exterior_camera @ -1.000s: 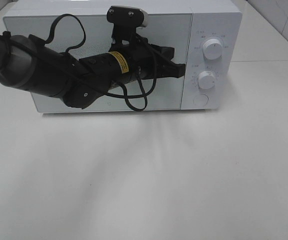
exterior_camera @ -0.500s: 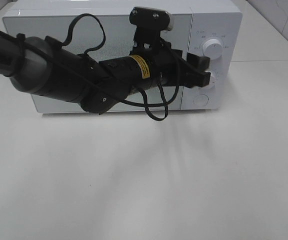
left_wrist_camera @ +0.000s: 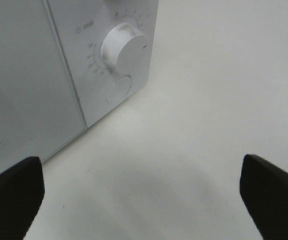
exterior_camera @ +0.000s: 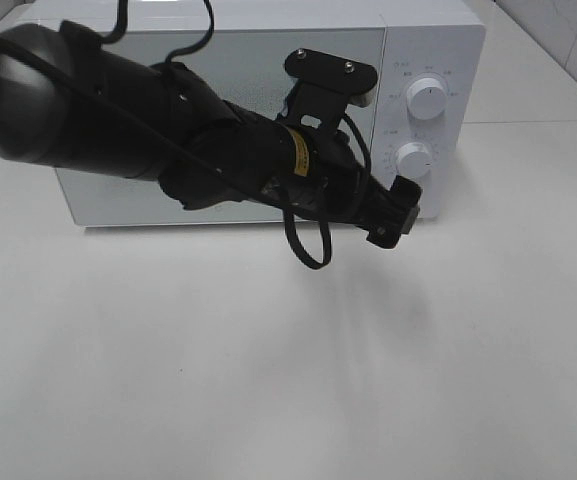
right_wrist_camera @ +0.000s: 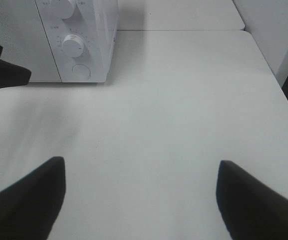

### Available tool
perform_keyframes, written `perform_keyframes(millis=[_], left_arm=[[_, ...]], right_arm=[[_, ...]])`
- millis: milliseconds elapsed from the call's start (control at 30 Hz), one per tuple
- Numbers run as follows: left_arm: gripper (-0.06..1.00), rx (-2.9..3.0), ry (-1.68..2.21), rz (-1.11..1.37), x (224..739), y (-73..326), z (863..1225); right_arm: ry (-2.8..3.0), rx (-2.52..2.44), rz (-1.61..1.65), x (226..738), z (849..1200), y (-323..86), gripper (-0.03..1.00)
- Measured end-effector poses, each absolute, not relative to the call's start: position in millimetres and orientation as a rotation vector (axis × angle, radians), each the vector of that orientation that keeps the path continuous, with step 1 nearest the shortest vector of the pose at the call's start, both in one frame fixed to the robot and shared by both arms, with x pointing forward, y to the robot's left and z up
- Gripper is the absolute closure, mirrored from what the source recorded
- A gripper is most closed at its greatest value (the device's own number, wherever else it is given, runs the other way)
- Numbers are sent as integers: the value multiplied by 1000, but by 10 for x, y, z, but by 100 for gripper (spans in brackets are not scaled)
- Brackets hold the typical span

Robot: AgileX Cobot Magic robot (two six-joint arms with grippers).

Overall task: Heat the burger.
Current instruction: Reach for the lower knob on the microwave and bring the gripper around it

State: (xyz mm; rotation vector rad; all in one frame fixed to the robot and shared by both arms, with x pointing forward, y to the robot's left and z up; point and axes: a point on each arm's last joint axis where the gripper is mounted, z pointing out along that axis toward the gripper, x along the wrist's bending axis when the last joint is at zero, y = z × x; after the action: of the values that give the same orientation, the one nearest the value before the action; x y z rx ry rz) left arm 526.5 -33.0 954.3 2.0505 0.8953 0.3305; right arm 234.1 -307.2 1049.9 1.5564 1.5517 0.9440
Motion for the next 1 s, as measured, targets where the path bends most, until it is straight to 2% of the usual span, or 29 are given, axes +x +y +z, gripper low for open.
perform_keyframes(millis=[467, 1000], left_arm=[[-4, 2475, 1192, 334, 4979, 181, 9834], [-4, 2834, 1553, 186, 4738, 621, 9865]], right_arm=[[1552, 1556, 944, 2341, 10499, -3072, 23], [1552, 1556, 944, 2341, 10499, -3072, 23]])
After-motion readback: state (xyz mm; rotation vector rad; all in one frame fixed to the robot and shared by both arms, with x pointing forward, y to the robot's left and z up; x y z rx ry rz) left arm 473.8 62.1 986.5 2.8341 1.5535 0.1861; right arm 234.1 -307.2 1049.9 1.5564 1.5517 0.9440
